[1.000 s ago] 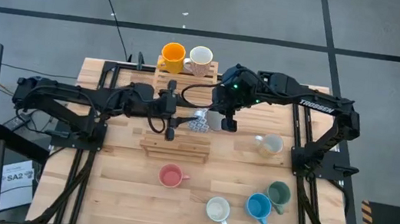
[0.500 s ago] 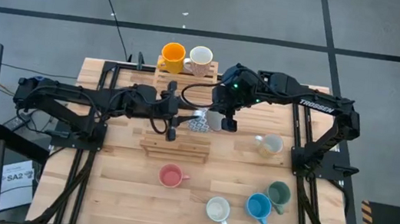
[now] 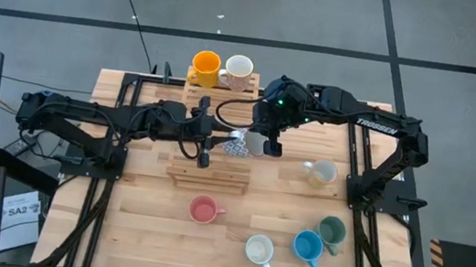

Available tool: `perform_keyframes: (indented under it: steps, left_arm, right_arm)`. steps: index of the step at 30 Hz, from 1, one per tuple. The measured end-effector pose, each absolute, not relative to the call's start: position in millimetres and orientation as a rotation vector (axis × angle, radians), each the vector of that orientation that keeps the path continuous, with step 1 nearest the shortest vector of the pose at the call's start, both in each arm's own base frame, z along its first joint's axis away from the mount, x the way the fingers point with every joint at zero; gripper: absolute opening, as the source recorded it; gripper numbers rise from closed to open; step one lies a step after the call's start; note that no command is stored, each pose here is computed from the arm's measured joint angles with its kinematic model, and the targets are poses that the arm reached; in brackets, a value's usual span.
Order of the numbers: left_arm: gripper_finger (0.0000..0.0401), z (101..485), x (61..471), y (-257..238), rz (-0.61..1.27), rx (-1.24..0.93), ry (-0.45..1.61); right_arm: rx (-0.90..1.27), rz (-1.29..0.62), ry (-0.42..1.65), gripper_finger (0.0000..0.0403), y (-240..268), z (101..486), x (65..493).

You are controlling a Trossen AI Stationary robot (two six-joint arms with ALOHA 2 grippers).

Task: Place coffee mugs
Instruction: Put the gray mug on the shelf

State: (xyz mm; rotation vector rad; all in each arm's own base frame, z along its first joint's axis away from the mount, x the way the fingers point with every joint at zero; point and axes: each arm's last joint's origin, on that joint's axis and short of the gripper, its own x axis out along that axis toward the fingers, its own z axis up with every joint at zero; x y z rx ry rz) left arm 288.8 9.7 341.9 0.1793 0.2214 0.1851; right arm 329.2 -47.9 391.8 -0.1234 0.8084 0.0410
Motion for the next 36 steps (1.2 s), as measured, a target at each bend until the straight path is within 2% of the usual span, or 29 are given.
perform_keyframes:
  steps: [11, 23, 36]
  left_arm:
    - [0.0079, 341.1, 288.4, 9.7, 0.187, 0.179, 0.23]
    - [0.0078, 341.6, 288.5, 9.8, 0.191, 0.178, 0.224]
    - [0.0077, 340.1, 287.8, 11.3, 0.244, 0.185, 0.244]
  right_arm:
    - [-0.139, 0.011, 0.81, 0.0071, -48.4, 392.4, 329.0]
    - [-0.16, -0.066, 0.82, 0.0144, -50.3, 393.8, 327.0]
    - [-0.144, -0.098, 0.937, 0.0152, -49.6, 391.6, 311.5]
